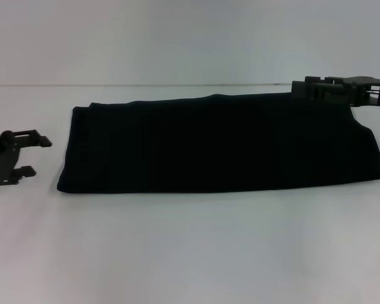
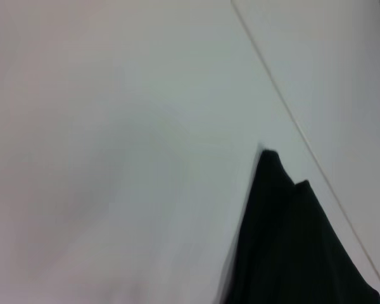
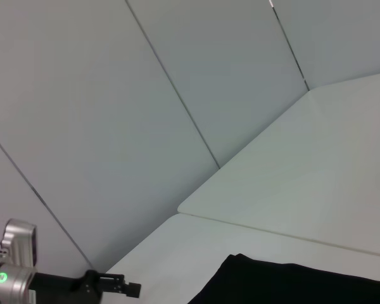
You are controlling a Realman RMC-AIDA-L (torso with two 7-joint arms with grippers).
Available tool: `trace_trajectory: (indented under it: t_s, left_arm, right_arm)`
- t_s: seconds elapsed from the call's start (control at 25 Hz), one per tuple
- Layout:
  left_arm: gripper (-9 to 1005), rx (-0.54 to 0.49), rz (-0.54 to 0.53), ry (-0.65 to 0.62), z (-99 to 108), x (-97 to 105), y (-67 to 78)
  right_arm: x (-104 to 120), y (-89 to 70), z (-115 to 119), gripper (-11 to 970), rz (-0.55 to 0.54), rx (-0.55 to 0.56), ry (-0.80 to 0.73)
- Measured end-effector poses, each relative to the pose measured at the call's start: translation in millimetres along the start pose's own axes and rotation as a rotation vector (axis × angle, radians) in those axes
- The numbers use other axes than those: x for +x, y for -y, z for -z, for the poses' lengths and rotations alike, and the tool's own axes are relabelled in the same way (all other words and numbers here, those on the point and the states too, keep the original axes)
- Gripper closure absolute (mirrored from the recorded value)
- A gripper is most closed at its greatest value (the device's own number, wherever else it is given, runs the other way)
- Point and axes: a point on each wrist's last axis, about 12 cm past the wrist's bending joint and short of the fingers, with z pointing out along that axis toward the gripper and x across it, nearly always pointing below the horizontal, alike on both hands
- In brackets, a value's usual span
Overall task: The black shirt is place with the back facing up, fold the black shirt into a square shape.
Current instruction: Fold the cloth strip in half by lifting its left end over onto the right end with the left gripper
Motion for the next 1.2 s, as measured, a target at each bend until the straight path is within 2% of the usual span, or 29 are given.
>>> trace_trajectory:
  t_s: [0.16, 0.36, 0.6, 0.8, 1.2]
  left_arm:
    - [232, 0.008, -0.022, -0.023, 16, -3, -1.0]
    - [232, 0.047, -0.02, -0.103, 25, 5, -0.5]
    - [230, 0.105, 0.029, -0.183, 9, 21, 2.3]
    - [230, 0.104, 0.056, -0.197, -3, 29, 0.0]
    - [231, 0.094, 0.077, -0.215, -8, 41, -9.7]
  right_arm:
    - [0, 0.2, 0, 255, -0.001, 0.002, 0.001]
    - [-1, -0.6, 0, 255, -0.002, -0.005, 0.013]
    - [-2, 0.3, 1, 256, -0.003, 0.001, 0.016]
    - [0, 1.1, 3, 256, -0.007, 0.006, 0.016]
    - [2, 2.4, 5, 255, -0.021, 0.013, 0.033]
